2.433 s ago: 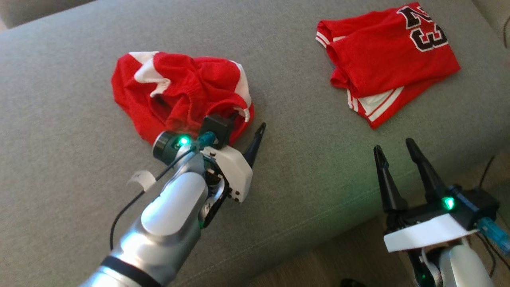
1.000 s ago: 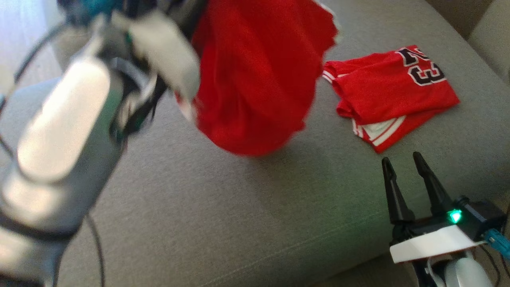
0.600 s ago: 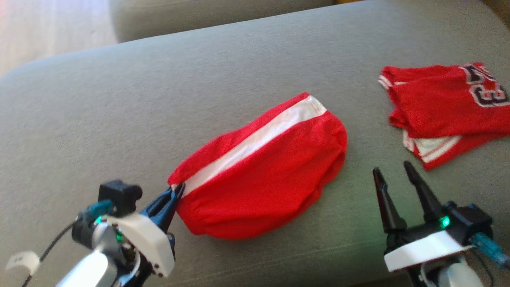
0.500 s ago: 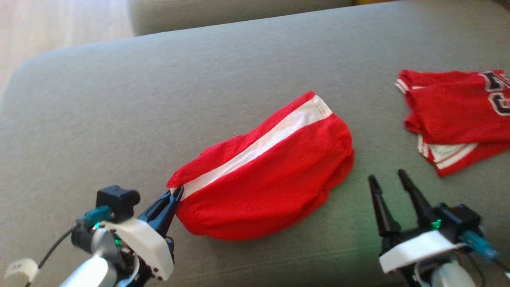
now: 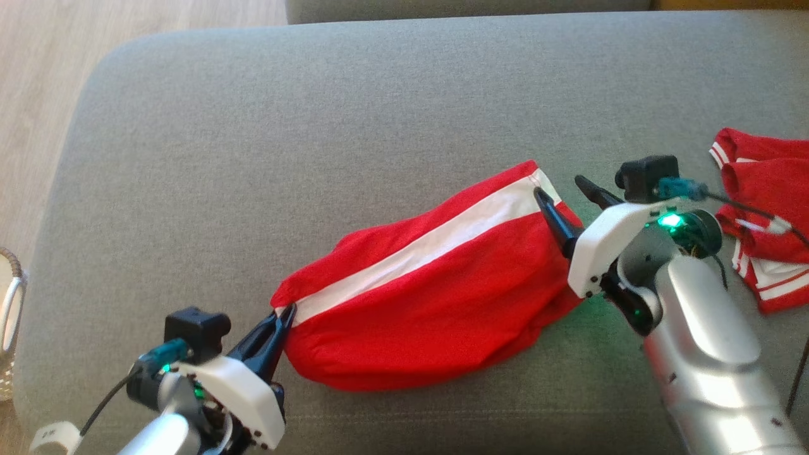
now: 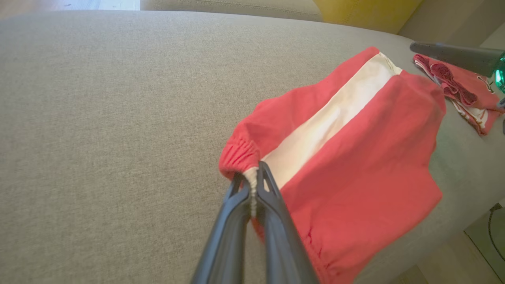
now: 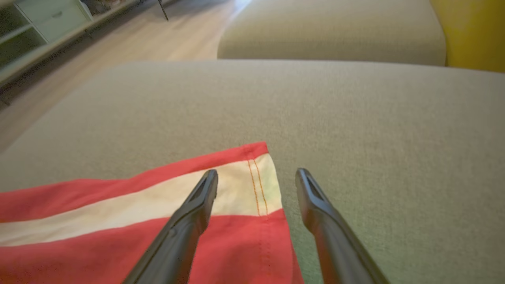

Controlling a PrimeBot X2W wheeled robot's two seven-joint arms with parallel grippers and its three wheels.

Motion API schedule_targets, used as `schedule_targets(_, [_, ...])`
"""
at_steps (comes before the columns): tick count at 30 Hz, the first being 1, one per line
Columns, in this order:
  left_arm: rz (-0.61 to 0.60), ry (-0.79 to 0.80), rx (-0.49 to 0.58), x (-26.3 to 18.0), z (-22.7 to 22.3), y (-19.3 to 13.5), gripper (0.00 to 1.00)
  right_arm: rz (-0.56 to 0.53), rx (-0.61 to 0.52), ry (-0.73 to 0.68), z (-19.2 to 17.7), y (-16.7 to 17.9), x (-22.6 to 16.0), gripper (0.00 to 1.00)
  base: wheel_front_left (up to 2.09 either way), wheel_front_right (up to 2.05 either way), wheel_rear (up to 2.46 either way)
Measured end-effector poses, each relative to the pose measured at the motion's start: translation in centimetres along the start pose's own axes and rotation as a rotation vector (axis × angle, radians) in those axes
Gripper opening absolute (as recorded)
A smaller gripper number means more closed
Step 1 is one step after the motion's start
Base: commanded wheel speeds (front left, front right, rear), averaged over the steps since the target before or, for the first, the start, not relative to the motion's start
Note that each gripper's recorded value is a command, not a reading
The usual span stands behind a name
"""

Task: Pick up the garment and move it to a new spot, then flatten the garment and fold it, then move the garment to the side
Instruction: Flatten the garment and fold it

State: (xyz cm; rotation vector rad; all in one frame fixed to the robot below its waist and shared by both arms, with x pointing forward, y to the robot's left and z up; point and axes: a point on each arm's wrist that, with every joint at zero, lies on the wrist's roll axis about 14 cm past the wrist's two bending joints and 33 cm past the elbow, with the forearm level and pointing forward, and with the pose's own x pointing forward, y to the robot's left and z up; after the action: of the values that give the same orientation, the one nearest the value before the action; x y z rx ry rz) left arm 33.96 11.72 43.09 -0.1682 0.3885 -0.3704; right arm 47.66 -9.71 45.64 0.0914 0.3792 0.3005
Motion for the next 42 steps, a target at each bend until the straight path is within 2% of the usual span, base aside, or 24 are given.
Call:
schedule_targets(3, [0.003,-0.006,0.001,0.3,0.2,0.1,0.00,-0.011,0.000,0.106,-1.4,-0.7,0.5,1.00,0.00,0.00,0.00])
schedule_targets(11, [0.009,0.004,-0.004,0.5,-0.4,0.1,0.00,0.009,0.010,0.181,-1.5,-0.4,1.8,1.00,0.00,0.00,0.00])
schedule_targets(12, [0.010,0.008,-0.006,0.5,-0.5,0.1,0.00,0.011,0.010,0.190,-1.6,-0.4,2.0,0.97,0.00,0.00,0.00])
schedule_targets(13, [0.012,0.012,-0.007,0.5,-0.6,0.2,0.00,0.012,0.009,0.201,-1.8,-0.4,2.2,0.89,0.00,0.00,0.00])
schedule_targets(14, [0.014,0.016,-0.009,0.6,-0.8,0.2,0.00,0.013,0.006,0.215,-2.0,-0.5,2.3,0.89,0.00,0.00,0.00])
schedule_targets(15, [0.015,0.019,-0.010,0.6,-0.8,0.3,0.00,0.013,-0.003,0.230,-2.3,-0.6,2.5,0.76,0.00,0.00,0.00])
schedule_targets(19, [0.014,0.009,-0.009,1.0,-0.5,0.4,0.00,0.018,0.005,0.267,-3.4,-0.6,3.0,0.37,0.00,0.00,0.00])
schedule_targets(20, [0.015,0.010,-0.009,1.0,-0.5,0.5,0.00,0.022,0.008,0.273,-3.5,-0.5,3.1,0.16,0.00,0.00,0.00])
schedule_targets(21, [0.015,0.010,-0.009,1.1,-0.5,0.5,0.00,0.025,0.007,0.274,-3.6,-0.3,3.2,0.00,0.00,0.00,0.00])
schedule_targets(30, [0.010,0.004,-0.001,1.3,-0.6,0.4,0.00,0.031,0.015,0.233,-2.6,-0.4,2.9,0.00,0.00,0.00,0.00])
schedule_targets(34, [-0.001,-0.006,0.006,1.6,-0.2,0.1,0.00,0.011,0.057,0.225,-2.3,-1.3,2.2,0.00,0.00,0.00,0.00])
schedule_targets(35, [-0.001,-0.008,0.007,1.6,-0.2,0.1,0.00,0.005,0.070,0.234,-2.5,-1.6,2.1,0.22,0.00,0.00,0.00])
schedule_targets(36, [0.005,-0.008,0.008,1.7,-0.1,0.2,0.00,0.001,0.084,0.241,-2.6,-1.8,2.0,1.00,0.00,0.00,0.00])
schedule_targets(42, [0.025,0.011,0.007,1.9,-0.6,1.2,0.00,-0.006,0.121,0.279,-3.1,-2.1,2.8,1.00,0.00,0.00,0.00])
